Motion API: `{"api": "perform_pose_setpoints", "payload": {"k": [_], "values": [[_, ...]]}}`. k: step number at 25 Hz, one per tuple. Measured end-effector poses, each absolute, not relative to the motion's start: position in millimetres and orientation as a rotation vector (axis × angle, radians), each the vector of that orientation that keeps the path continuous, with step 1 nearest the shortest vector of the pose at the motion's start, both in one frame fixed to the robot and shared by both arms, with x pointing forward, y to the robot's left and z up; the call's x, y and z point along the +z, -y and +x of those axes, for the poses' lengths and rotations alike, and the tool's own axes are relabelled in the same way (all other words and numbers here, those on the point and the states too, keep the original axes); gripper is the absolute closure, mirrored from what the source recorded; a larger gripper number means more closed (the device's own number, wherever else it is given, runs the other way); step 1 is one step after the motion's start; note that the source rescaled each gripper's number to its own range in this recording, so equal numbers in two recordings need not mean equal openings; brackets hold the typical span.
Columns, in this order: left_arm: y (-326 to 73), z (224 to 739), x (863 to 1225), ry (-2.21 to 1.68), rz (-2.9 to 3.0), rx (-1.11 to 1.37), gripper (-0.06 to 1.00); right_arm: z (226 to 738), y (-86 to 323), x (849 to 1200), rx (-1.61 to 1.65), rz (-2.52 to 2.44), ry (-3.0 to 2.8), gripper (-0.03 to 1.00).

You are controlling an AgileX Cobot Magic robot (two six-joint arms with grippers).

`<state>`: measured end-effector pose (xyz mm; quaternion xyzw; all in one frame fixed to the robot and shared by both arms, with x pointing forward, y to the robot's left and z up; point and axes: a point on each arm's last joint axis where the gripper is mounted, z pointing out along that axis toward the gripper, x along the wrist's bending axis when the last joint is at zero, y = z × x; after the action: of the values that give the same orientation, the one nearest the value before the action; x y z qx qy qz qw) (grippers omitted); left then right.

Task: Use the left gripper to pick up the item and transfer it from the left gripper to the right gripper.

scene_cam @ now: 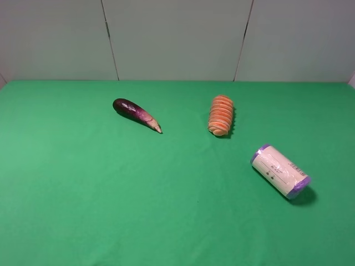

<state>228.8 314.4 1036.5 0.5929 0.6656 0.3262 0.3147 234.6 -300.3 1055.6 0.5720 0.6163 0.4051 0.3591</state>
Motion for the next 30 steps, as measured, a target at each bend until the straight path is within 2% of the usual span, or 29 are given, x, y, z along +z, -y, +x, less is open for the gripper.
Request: {"api": "perform_pose_setpoints", "payload": {"k": [11, 30], "values": [[-314.4, 228.8, 1036.5, -1.754, 1.562, 0.86, 0.25, 234.6, 299.5, 1055.6, 0.943, 1.585, -1.428, -0.03], [-314.4, 228.8, 1036.5, -1.754, 1.562, 0.86, 0.25, 234.7, 299.3, 1055.6, 0.945, 1.586, -1.427, -0.03]]}}
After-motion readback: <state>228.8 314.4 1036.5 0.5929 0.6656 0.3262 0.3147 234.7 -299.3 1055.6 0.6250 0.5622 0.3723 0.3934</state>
